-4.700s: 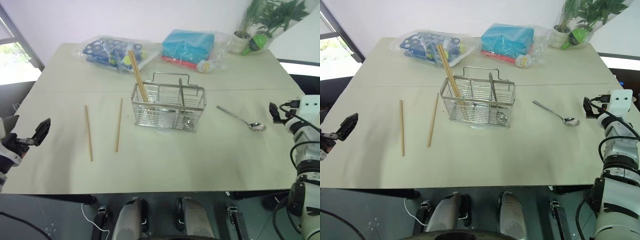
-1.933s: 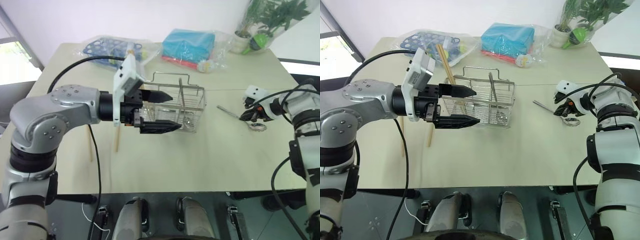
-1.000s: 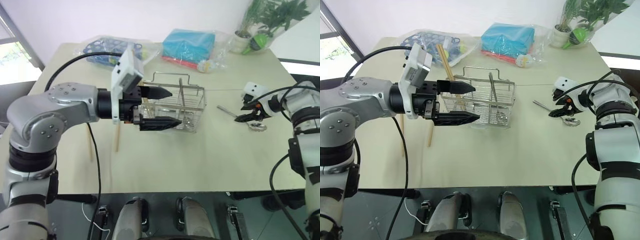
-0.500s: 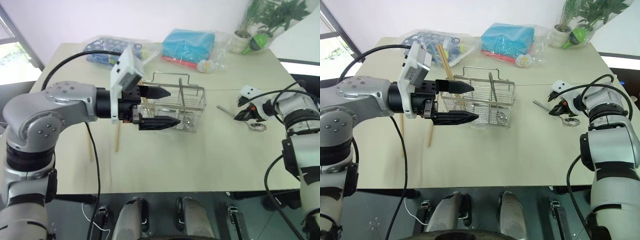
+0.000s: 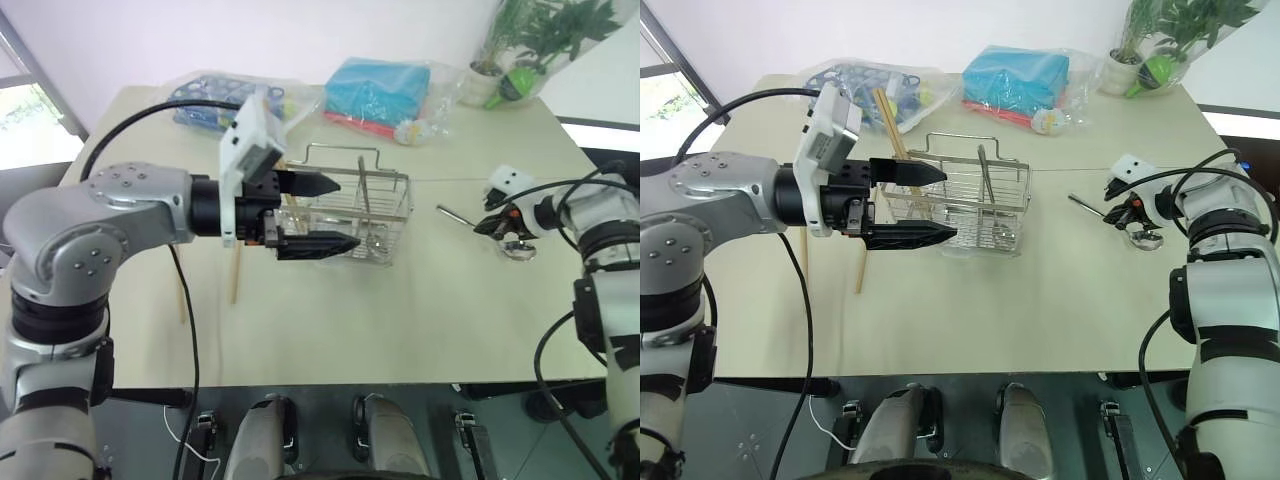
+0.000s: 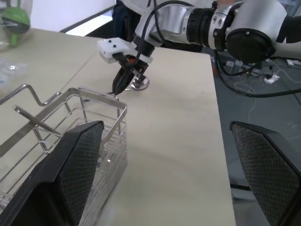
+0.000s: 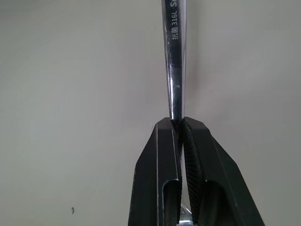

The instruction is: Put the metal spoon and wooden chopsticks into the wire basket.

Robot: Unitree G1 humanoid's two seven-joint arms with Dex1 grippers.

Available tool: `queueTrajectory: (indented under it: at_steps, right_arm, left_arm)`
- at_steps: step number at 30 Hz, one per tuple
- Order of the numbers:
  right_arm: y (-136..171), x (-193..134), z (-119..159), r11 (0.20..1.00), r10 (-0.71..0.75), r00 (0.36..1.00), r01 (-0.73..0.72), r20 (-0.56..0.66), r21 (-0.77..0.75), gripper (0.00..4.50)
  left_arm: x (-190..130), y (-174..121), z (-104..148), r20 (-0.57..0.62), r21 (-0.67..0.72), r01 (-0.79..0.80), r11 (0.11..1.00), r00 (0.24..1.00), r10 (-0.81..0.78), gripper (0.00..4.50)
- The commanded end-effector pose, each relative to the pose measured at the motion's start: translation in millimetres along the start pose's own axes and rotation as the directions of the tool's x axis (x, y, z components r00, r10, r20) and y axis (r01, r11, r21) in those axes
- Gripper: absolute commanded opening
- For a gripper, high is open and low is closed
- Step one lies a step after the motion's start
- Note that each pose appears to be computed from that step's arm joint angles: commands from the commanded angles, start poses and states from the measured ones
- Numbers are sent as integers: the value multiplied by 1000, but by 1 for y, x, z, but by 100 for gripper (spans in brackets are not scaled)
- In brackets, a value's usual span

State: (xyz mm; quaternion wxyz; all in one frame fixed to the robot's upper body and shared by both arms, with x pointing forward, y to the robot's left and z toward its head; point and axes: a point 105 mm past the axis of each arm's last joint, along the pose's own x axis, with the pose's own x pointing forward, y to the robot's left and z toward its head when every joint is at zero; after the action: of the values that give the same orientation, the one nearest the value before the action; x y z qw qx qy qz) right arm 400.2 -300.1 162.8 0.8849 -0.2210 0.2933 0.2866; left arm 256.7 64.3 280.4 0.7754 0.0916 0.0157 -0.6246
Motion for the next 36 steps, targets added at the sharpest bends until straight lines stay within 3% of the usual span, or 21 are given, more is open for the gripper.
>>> queueTrajectory:
  at_steps: [1,5,9,12,18,25,29,36]
  right_arm:
    - [-12,-27,68,999,-48,943,41,329,27,7]
    - [3,-49,142,988,25,742,-122,669,99,7]
    - [44,-60,191,961,135,571,-275,810,34,7]
    - [75,-60,205,939,174,509,-345,843,15,7]
    - [120,-57,202,906,236,472,-423,850,-17,7]
    - [137,-66,192,886,278,467,-463,839,-36,7]
    - [151,-58,183,880,309,497,-472,811,-47,7]
    - [150,-39,174,907,235,528,-422,816,12,7]
  left_arm:
    - [-8,-1,13,55,42,-30,999,998,28,450]
    - [-13,4,19,88,43,-74,996,994,70,450]
    - [-15,11,22,108,39,-110,993,989,105,450]
    - [-14,14,23,114,43,-118,992,987,113,450]
    - [-15,22,25,126,51,-154,987,981,147,450]
    - [-17,23,25,132,50,-163,985,979,155,450]
    - [-16,25,27,139,52,-162,985,978,153,450]
    - [-12,23,29,139,58,-138,989,982,129,450]
